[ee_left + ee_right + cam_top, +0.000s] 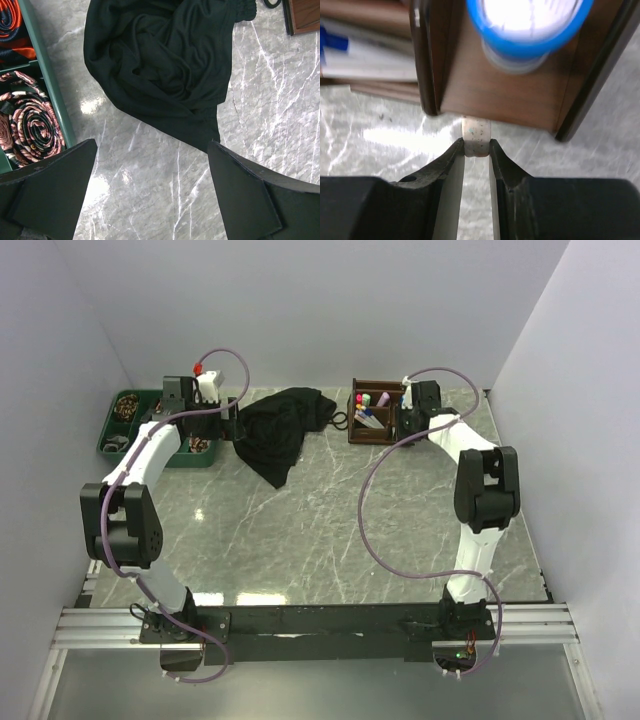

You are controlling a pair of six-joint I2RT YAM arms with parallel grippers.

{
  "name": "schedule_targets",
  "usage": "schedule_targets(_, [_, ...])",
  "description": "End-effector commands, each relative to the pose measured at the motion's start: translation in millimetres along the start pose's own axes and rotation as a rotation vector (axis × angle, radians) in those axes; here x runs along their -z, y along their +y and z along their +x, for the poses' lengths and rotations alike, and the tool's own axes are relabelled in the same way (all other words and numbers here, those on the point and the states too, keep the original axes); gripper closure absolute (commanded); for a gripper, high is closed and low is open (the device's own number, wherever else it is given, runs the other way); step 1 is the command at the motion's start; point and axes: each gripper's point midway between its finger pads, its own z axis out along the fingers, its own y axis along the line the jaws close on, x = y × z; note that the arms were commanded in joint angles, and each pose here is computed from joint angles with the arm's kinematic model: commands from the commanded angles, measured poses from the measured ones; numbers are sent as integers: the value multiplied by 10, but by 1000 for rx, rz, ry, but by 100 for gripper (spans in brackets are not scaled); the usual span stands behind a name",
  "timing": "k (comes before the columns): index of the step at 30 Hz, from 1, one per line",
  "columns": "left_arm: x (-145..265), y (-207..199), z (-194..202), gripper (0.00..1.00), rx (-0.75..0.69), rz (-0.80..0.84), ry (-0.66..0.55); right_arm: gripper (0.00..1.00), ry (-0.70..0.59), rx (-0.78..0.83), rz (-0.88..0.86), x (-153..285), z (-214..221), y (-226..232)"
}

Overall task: Sort the stationery into containers
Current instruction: Place the stationery in the storage box.

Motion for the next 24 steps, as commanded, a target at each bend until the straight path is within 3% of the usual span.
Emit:
schedule_targets(1, [45,-53,-142,0,-23,2,-31,75,-79,9,22,-76,-309,-29])
schedule_targets(24, [65,-178,-17,1,-67,4,-5,74,-104,20,59,-337,-394,-98])
